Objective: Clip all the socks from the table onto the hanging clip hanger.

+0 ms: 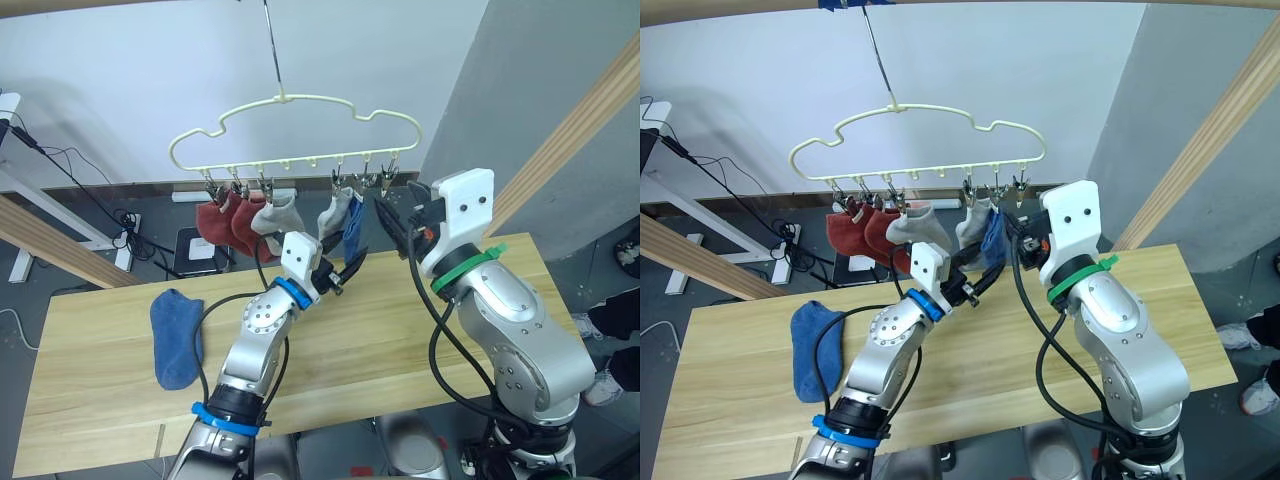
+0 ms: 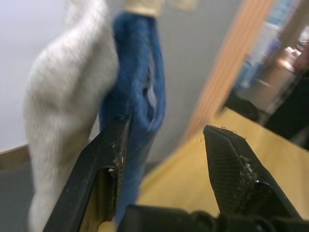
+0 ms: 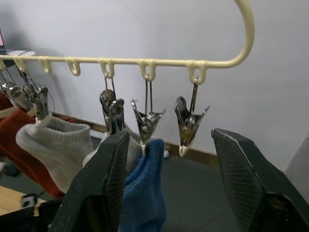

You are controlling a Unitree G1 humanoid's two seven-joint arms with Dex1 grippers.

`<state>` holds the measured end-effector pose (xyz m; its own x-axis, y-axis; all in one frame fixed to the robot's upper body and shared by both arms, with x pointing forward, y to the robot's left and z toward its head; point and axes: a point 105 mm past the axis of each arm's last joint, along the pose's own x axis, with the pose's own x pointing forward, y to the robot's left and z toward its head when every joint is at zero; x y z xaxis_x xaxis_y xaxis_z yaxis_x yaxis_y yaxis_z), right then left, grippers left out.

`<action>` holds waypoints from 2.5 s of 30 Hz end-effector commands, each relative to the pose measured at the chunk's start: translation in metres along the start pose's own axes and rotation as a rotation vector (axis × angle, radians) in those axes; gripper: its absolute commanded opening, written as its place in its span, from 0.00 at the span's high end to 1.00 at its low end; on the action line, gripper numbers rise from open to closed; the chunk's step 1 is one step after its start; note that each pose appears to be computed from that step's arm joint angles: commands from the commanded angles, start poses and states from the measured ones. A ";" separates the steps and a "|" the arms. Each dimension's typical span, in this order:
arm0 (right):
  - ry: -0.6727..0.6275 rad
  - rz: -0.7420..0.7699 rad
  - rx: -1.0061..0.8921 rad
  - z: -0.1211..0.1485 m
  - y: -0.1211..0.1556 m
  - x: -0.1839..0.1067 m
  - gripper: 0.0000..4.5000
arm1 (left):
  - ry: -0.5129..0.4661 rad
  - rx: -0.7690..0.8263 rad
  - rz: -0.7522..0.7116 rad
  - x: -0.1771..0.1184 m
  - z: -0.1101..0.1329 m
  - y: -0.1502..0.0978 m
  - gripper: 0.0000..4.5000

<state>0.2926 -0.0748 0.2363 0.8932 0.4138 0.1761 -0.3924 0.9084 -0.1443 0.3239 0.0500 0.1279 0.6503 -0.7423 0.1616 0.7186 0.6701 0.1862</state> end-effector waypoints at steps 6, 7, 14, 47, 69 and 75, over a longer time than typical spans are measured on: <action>-0.057 -0.084 -0.089 0.012 -0.012 -0.006 0.38 | -0.080 0.057 -0.217 -0.016 0.046 -0.013 0.41; -0.051 -0.095 -0.096 0.011 -0.014 -0.004 0.38 | -0.083 0.056 -0.237 -0.018 0.052 -0.013 0.41; -0.009 -0.108 -0.118 0.002 -0.021 0.008 0.38 | -0.116 0.064 -0.279 -0.027 0.089 -0.001 0.41; -0.064 -0.163 -0.076 0.011 -0.028 0.047 0.38 | -0.150 0.181 -0.069 -0.021 0.121 0.041 0.41; -0.006 -0.222 0.204 0.009 -0.018 0.038 0.38 | -0.149 0.181 -0.081 -0.018 0.120 0.042 0.41; -0.022 -0.188 0.238 0.012 -0.011 0.040 0.38 | -0.147 0.180 -0.086 -0.018 0.118 0.042 0.41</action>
<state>0.3383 -0.0712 0.2375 0.9692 0.2152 0.1201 -0.2294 0.9658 0.1212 0.3195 0.0945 0.2378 0.5644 -0.7876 0.2472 0.7154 0.6161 0.3295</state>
